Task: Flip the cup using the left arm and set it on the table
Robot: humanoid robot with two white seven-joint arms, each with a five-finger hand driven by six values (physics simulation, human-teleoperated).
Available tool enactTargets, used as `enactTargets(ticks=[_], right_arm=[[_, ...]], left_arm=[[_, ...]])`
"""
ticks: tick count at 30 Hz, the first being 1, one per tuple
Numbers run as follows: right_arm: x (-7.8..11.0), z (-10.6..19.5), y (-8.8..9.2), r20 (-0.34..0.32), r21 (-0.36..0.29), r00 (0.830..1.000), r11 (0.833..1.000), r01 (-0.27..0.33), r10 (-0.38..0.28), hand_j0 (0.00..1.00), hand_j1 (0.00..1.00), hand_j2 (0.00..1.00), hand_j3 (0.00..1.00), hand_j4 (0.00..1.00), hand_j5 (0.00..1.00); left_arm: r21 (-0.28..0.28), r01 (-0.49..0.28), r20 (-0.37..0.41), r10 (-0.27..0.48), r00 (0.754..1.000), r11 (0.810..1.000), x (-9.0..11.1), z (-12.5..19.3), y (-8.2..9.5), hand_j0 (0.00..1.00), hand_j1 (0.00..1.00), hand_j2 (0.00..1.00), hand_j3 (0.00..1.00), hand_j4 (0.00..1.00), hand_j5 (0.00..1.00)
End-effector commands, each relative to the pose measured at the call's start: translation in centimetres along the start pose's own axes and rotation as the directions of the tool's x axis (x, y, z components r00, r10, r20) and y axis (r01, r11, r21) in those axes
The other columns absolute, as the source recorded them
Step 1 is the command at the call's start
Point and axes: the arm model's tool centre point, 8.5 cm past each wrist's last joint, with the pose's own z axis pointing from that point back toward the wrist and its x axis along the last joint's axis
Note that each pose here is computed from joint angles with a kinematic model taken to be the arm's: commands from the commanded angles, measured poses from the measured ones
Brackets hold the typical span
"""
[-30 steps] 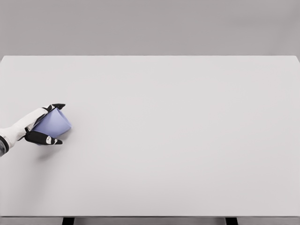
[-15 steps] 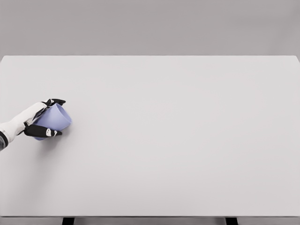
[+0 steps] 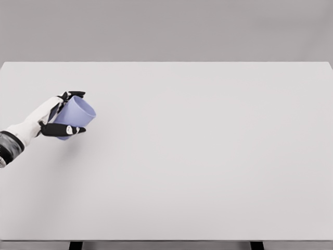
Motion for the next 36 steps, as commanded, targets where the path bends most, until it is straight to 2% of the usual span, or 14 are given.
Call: enactTargets(ticks=[1, 6, 8, 15, 24, 28, 36], right_arm=[[0.0, 0.0, 0.0, 0.0, 0.0, 1.0, 1.0, 0.0, 0.0, 1.0, 1.0, 1.0, 1.0, 1.0, 1.0], [0.0, 0.0, 0.0, 0.0, 0.0, 1.0, 1.0, 0.0, 0.0, 1.0, 1.0, 1.0, 1.0, 1.0, 1.0], [0.0, 0.0, 0.0, 0.0, 0.0, 1.0, 1.0, 0.0, 0.0, 1.0, 1.0, 1.0, 1.0, 1.0, 1.0], [0.0, 0.0, 0.0, 0.0, 0.0, 1.0, 1.0, 0.0, 0.0, 1.0, 1.0, 1.0, 1.0, 1.0, 1.0], [0.0, 0.0, 0.0, 0.0, 0.0, 1.0, 1.0, 0.0, 0.0, 1.0, 1.0, 1.0, 1.0, 1.0, 1.0], [0.0, 0.0, 0.0, 0.0, 0.0, 1.0, 1.0, 0.001, -0.001, 1.0, 1.0, 1.0, 1.0, 1.0, 1.0], [0.1, 0.0, 0.0, 0.001, 0.0, 1.0, 1.0, 0.0, 0.0, 1.0, 1.0, 1.0, 1.0, 1.0, 1.0]], left_arm=[[0.024, -0.053, 0.036, 0.052, 0.998, 0.998, 0.6, -0.4, -0.2, 0.83, 0.83, 0.83, 0.83, 0.83, 0.83], [0.042, -0.115, 0.069, 0.112, 0.991, 0.992, 0.9, -0.9, -0.9, 0.84, 0.84, 0.84, 0.84, 0.84, 0.84], [0.058, -0.125, 0.072, 0.121, 0.99, 0.99, 0.7, -0.7, -0.5, 0.84, 0.84, 0.84, 0.84, 0.84, 0.84], [0.074, -0.221, 0.122, 0.211, 0.97, 0.972, 1.2, -1.6, -1.9, 0.85, 0.85, 0.85, 0.85, 0.85, 0.85], [0.068, -0.25, 0.257, 0.225, 0.94, 0.966, 1.9, -1.2, -3.5, 0.88, 0.88, 0.88, 0.88, 0.88, 0.88], [0.075, -0.281, 0.259, 0.253, 0.932, 0.957, 1.5, -1.2, -4.0, 0.88, 0.88, 0.88, 0.88, 0.88, 0.88], [0.075, -0.287, 0.253, 0.261, 0.932, 0.955, 1.2, -1.2, -4.3, 0.88, 0.88, 0.88, 0.88, 0.88, 0.88]])
